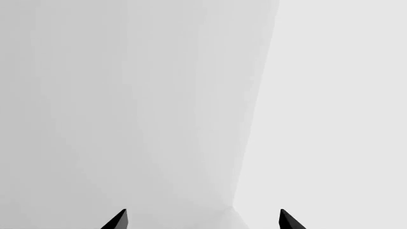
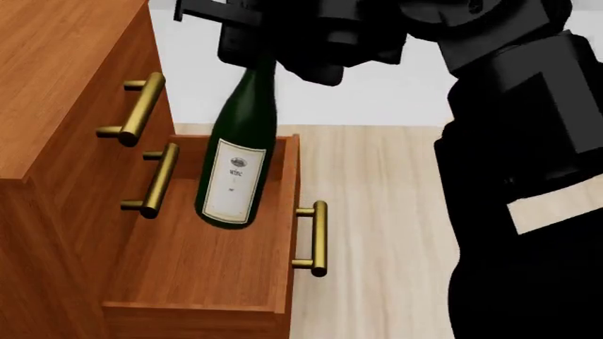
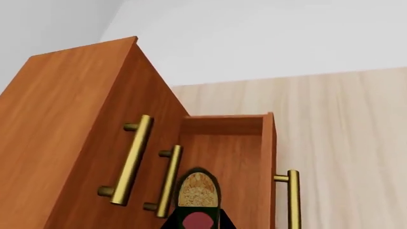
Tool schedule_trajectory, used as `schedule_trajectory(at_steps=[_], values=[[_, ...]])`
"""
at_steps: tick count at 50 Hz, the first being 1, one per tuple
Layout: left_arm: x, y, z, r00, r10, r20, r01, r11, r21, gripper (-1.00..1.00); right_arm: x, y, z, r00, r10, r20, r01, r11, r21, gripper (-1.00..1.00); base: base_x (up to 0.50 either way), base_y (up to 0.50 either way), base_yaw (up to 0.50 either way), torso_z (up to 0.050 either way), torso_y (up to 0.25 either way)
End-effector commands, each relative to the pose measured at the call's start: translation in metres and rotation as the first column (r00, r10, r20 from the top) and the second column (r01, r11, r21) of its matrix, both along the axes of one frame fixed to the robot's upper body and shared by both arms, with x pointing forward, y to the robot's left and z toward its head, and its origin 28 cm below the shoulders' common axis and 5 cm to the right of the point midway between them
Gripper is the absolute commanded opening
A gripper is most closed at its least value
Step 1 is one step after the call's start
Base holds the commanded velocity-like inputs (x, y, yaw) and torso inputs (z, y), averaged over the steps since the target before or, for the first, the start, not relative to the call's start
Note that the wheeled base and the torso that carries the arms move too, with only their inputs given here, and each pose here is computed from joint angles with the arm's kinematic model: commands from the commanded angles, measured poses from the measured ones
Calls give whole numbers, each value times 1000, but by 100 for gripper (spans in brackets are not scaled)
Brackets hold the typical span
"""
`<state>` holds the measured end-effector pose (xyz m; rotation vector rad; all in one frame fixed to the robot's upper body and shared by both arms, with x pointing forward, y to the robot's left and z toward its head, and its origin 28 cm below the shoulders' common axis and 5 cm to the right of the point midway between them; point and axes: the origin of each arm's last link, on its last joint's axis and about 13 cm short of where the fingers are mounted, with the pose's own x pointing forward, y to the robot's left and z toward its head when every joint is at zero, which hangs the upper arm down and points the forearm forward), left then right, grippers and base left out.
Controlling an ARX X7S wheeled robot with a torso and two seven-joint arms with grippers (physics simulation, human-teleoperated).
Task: Put the wine bottle in the bottom drawer of the cabinet.
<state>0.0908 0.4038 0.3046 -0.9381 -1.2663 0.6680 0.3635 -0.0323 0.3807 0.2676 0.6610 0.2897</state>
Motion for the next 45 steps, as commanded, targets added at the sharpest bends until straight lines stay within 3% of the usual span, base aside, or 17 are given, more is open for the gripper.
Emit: schedule_trajectory(at_steps=[1,45], values=[[0,0,-1,1000,-4,-3,4,1000,0,100,11,5,-9,1000,23,5,-23,1000,11,-100,0,0,0,0,0],[3,-2,1,1000,-18,-20,19,999,28,100,21,21,-60,997,76,-19,-76,997,-27,-100,0,0,0,0,0]])
